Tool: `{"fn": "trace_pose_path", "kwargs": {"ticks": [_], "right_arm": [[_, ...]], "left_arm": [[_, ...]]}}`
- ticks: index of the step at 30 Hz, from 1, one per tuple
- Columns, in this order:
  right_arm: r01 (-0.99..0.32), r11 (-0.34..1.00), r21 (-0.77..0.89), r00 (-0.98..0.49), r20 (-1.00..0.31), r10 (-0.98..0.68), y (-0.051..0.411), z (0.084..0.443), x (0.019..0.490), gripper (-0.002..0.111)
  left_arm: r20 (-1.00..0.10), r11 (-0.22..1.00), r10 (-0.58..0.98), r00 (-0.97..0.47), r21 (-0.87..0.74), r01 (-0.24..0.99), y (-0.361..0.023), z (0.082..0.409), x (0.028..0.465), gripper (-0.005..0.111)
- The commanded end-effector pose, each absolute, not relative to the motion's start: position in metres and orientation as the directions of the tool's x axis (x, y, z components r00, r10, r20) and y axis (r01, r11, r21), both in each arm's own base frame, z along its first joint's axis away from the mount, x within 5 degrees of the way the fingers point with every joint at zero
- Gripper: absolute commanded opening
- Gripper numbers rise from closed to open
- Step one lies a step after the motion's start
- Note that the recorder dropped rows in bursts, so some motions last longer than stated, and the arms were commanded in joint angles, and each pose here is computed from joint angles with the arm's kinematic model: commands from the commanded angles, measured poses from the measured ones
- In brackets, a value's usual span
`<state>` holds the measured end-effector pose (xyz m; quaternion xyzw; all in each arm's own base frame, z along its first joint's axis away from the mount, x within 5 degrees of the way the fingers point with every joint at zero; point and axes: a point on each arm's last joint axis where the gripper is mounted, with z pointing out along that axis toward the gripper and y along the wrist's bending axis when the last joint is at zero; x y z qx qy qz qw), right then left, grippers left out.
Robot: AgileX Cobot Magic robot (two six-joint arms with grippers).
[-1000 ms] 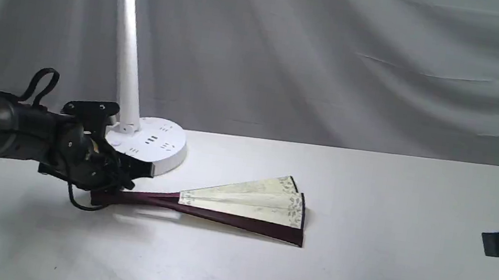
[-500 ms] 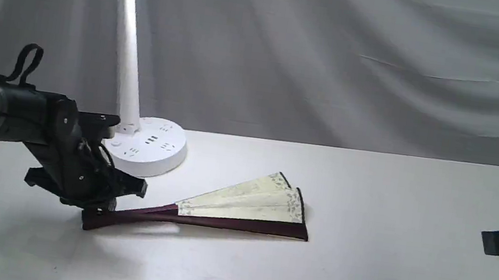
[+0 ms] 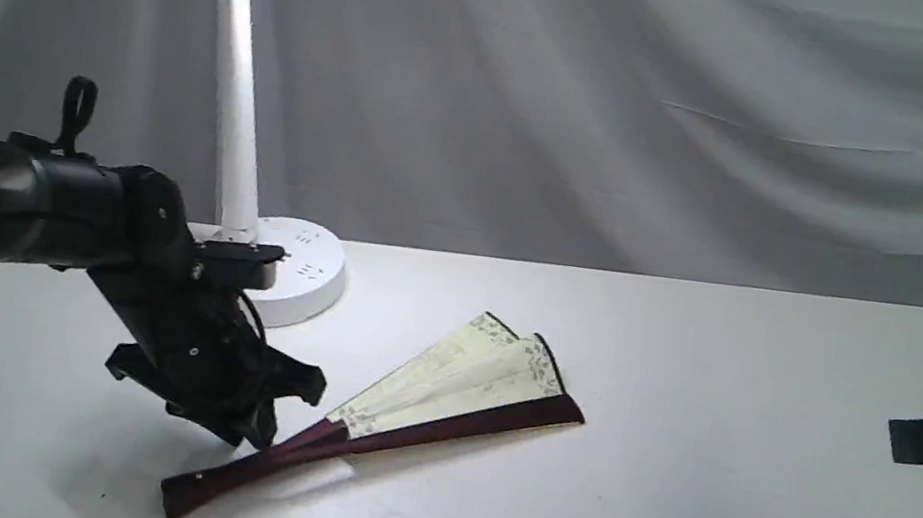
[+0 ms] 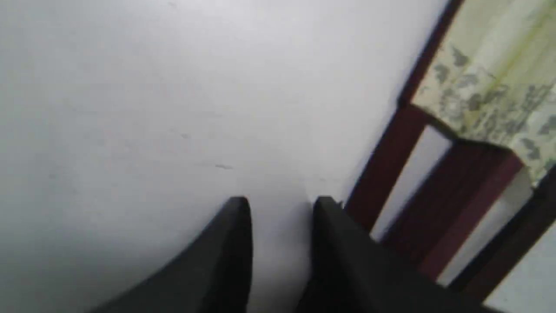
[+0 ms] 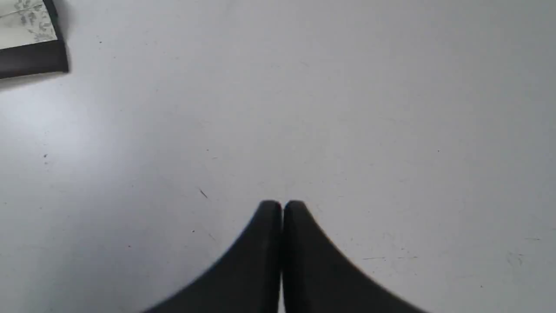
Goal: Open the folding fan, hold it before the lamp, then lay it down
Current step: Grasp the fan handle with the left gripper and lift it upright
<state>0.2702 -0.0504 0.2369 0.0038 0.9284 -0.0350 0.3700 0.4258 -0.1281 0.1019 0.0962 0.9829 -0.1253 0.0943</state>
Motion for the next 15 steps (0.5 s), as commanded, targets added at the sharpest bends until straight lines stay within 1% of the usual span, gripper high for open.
{"fn": "trace_pose_path", "kwargs": {"ticks": [1,8,15], "right_arm": [[0.040,0.998,-0.055,-0.715,-0.699,-0.010,-0.050,0.239,0.272,0.000],[0.043,0.998,-0.049,-0.714,-0.700,-0.003,-0.050,0.239,0.272,0.000],[0.064,0.998,-0.014,-0.711,-0.702,0.036,-0.049,0.239,0.272,0.000]], "left_arm": [[-0.135,0.932,0.240,-0.961,-0.244,0.267,-0.151,0.093,0.407,0.028],[-0.094,0.902,0.311,-0.946,-0.285,0.325,-0.192,0.089,0.383,0.028],[-0.115,0.868,0.347,-0.931,-0.336,0.365,-0.234,0.091,0.364,0.028]]}}
